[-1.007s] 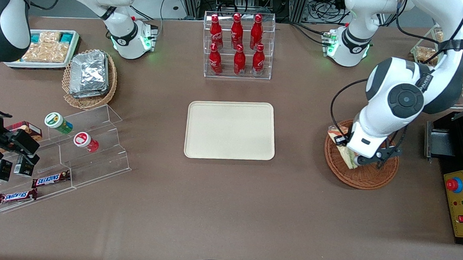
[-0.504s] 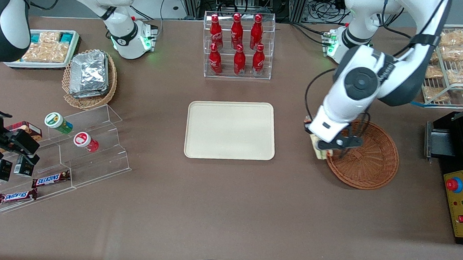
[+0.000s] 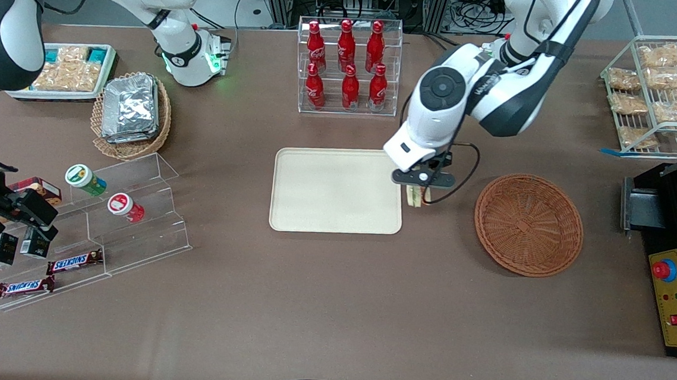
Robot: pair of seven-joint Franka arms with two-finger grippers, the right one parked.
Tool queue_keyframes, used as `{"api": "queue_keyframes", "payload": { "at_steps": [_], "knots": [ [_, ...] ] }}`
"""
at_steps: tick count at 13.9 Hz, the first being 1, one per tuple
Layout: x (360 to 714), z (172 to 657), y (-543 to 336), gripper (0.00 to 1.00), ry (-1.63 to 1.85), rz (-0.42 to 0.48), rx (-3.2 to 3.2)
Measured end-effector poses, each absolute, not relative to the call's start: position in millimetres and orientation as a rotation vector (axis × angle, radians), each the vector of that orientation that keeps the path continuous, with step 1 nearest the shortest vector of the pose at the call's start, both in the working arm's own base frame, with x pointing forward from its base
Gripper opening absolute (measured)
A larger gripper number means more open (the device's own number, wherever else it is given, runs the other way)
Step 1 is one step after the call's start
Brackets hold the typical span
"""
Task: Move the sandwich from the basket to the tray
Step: 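Lift the sandwich out of the basket and carry it toward the tray, then lower the sandwich onto the cream tray and open the left gripper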
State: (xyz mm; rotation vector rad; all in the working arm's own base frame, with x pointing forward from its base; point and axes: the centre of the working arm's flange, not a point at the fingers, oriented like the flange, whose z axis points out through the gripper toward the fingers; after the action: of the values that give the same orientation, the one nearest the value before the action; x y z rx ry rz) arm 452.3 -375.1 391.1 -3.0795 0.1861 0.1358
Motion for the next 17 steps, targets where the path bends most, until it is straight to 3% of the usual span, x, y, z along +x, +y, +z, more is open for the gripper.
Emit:
{"api": "queue_keyframes", "payload": {
  "at_steps": [7,13,17],
  "knots": [
    [408.6,327.0,-448.6,0.15,0.458,0.117,-3.060],
    [406.9,246.3,-469.9,0.15,0.442,0.211,-3.027],
    [408.9,207.5,-475.9,0.15,0.408,0.199,-2.980]
  ]
}}
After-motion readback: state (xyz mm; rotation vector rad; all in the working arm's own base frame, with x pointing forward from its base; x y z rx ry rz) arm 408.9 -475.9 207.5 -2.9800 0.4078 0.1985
